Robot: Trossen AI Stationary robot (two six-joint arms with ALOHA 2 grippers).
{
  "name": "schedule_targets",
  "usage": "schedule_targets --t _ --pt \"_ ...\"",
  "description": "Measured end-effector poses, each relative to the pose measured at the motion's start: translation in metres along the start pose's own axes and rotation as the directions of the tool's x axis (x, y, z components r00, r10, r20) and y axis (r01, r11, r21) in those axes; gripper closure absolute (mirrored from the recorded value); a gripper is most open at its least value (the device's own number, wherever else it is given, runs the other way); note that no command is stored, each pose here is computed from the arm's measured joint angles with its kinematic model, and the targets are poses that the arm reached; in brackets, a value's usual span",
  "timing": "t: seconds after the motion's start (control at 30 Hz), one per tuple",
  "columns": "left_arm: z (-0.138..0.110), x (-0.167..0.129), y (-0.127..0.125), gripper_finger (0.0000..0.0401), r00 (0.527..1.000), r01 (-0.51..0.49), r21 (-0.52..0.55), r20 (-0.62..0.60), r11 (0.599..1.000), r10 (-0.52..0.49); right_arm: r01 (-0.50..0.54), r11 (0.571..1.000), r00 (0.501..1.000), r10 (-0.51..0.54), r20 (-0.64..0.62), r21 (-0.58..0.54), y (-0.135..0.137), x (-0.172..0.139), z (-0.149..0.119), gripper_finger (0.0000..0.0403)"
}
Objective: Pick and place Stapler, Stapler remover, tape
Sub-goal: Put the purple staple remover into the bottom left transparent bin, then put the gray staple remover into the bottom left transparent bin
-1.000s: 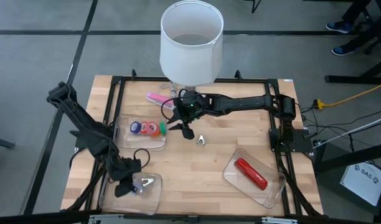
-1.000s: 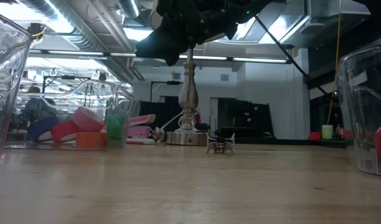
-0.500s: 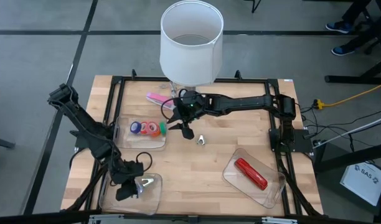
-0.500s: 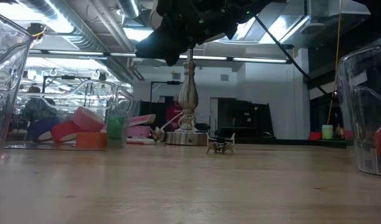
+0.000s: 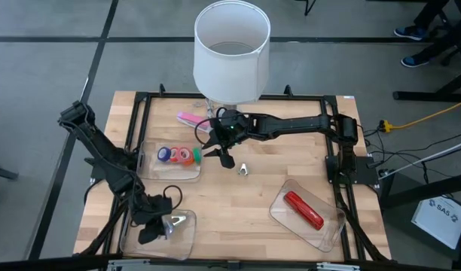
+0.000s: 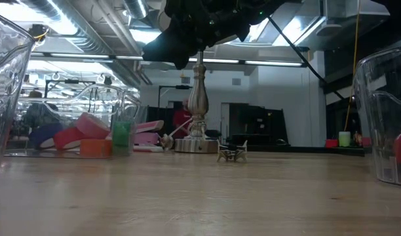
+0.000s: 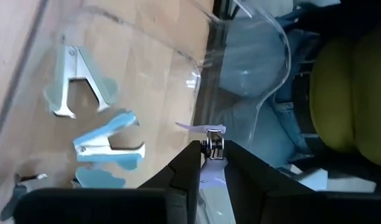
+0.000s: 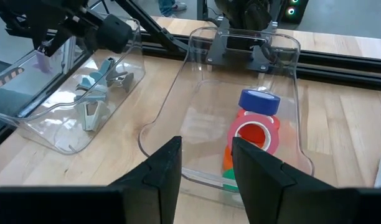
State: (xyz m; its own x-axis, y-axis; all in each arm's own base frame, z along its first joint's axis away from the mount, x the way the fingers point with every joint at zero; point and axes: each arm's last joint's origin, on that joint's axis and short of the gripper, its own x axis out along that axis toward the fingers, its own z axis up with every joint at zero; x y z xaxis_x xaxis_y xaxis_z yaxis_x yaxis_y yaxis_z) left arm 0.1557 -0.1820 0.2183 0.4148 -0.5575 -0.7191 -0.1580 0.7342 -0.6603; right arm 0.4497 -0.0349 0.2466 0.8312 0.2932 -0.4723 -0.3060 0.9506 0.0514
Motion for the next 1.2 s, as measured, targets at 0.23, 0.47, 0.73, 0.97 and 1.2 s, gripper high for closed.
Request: schedule_targets --t 0.23,0.47,0.73,0.97,1.2 --pt "-0.006 -0.001 -0.001 0.031 1.0 -0.013 0.022 0.018 1.0 0.013 0.0 1.0 1.0 0.0 0.0 0.0 0.0 0.0 0.0 0.0261" --pt "-0.021 -0.014 0.0 0.0265 0.997 -0.073 0.084 0.044 0.994 0.069 0.0 1.0 1.0 0.0 0.0 0.0 0.0 0.0 0.0 0.0261" --pt "-0.028 -0.028 0.008 0.0269 0.982 -0.176 0.196 0.103 0.965 0.158 -0.001 1.0 1.0 0.001 0.001 0.003 0.0 0.0 0.0 0.0261" --pt "-0.024 -0.043 0.017 0.0283 0.949 -0.288 0.327 0.226 0.9 0.221 -0.015 0.996 1.0 0.017 -0.023 0.085 0.007 0.002 -0.001 0.0261" --pt "-0.018 -0.045 0.041 0.029 0.944 -0.254 0.37 0.297 0.893 0.146 -0.017 0.99 0.994 0.032 -0.105 0.141 0.008 0.002 -0.01 0.0261"
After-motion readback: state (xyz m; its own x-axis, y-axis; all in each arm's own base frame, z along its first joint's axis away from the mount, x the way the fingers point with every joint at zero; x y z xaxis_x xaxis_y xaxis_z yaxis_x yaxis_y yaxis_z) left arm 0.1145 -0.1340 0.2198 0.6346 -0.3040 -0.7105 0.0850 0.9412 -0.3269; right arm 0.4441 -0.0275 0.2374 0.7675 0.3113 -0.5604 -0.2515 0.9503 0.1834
